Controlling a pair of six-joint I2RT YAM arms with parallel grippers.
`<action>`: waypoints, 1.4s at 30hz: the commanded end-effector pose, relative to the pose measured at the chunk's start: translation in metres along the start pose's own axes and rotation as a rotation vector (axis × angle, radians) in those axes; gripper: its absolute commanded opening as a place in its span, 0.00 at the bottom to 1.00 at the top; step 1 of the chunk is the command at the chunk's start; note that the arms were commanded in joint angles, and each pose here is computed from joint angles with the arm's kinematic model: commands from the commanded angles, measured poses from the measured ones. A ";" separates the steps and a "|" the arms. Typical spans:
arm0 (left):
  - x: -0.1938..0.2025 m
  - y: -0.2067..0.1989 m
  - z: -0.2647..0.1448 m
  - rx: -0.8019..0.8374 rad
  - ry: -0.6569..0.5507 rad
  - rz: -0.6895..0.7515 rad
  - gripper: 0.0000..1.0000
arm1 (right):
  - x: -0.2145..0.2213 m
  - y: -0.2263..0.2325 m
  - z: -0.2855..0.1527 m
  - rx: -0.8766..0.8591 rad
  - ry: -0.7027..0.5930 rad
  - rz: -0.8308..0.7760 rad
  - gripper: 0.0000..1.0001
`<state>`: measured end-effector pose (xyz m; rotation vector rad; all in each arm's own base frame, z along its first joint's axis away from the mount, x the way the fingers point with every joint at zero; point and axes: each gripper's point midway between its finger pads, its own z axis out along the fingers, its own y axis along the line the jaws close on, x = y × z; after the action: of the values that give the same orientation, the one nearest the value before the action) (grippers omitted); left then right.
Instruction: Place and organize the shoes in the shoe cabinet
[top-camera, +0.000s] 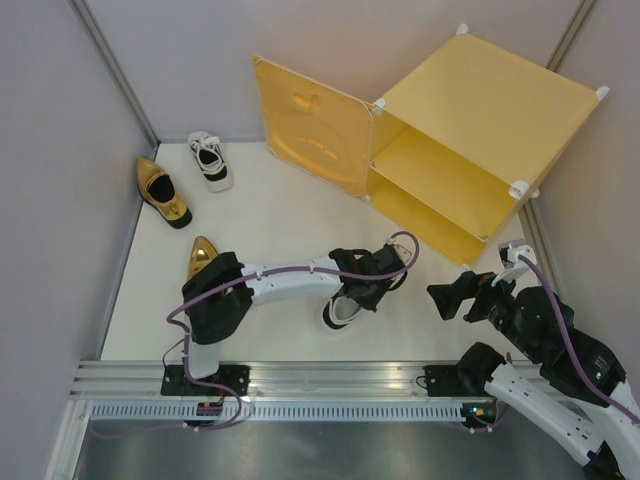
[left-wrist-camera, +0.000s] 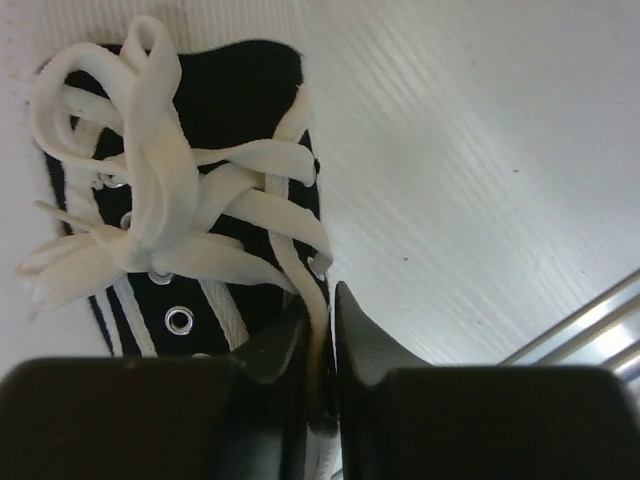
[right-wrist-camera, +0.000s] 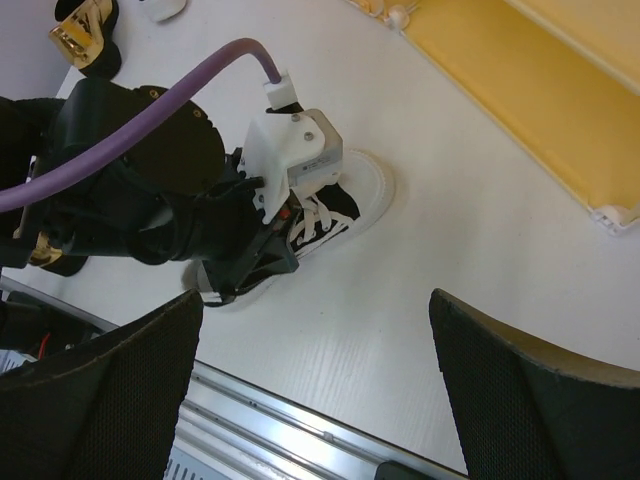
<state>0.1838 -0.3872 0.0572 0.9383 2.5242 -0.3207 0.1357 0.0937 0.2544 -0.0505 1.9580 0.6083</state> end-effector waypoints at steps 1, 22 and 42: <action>-0.015 -0.020 -0.007 0.025 -0.056 0.014 0.21 | -0.003 -0.005 -0.005 0.021 -0.014 0.011 0.98; -0.052 0.125 -0.201 -0.086 -0.507 -0.359 1.00 | 0.007 0.025 0.046 -0.007 0.151 -0.059 0.98; 0.089 0.240 -0.236 -0.415 -0.667 -0.556 1.00 | 0.092 0.110 0.118 0.034 0.333 -0.181 0.98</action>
<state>0.2018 -0.0798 0.1989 -0.0388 2.1053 -0.2369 0.1503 0.2366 0.1546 -0.3910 2.3538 0.4694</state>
